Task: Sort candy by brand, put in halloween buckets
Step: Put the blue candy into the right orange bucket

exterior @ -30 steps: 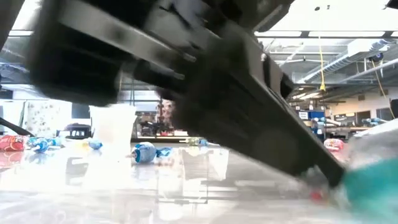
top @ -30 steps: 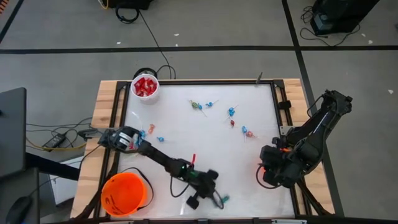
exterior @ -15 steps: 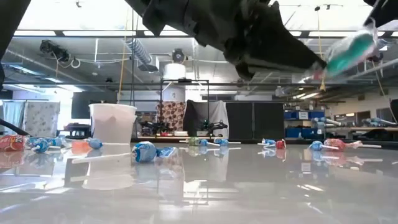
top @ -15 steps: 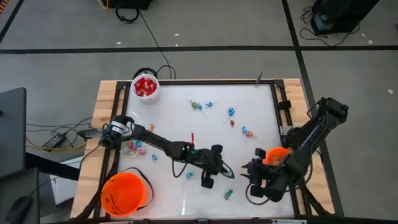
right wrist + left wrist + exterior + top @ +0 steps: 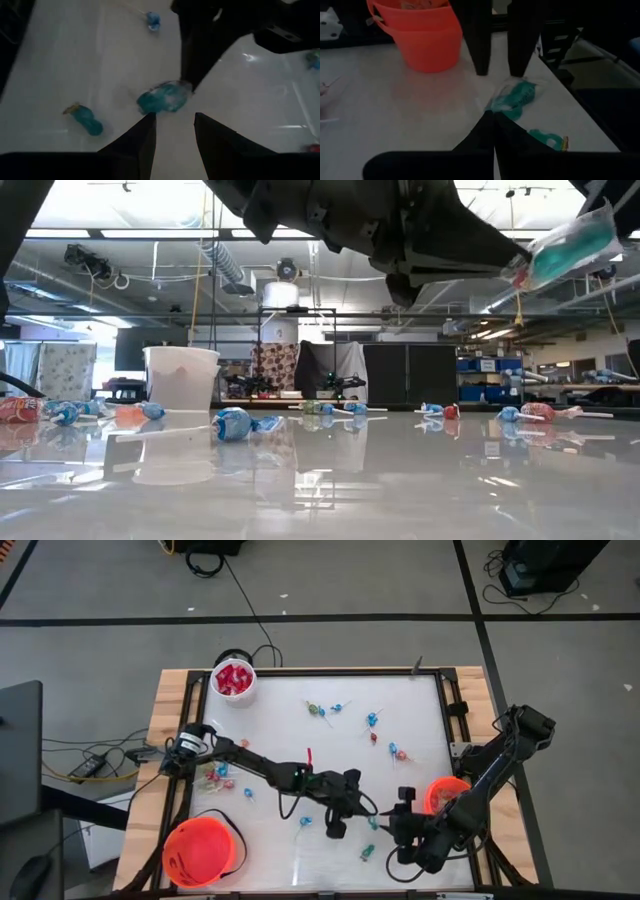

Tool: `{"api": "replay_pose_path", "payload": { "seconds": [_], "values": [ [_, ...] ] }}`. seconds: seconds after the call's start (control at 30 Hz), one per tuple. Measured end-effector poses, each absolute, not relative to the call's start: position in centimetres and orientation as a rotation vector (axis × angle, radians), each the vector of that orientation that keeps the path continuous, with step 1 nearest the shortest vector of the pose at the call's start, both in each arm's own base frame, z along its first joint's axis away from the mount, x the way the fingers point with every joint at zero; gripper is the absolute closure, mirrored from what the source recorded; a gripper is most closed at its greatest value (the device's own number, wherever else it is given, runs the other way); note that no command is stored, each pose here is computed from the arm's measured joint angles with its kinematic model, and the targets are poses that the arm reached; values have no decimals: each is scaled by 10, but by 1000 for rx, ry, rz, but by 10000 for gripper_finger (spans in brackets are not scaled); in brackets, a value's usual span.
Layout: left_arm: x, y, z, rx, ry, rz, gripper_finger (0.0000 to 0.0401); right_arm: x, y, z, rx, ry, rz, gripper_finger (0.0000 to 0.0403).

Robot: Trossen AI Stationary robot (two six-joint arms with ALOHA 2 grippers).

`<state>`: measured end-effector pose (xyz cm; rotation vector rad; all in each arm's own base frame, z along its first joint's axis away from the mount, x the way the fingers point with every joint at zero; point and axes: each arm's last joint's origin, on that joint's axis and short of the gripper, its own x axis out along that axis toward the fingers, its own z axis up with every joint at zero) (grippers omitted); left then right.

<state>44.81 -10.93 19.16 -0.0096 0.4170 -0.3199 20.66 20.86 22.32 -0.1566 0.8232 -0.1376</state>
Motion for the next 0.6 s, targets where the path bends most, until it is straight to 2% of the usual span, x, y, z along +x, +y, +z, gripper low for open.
{"api": "replay_pose_path", "payload": {
  "seconds": [0.23, 0.6],
  "values": [
    [450, -100, 192, -59, 426, -283, 394, 208, 212, 226, -131, 809, -101, 260],
    [451, -101, 195, -84, 396, -316, 394, 211, 209, 226, -144, 765, -156, 268]
  ]
}}
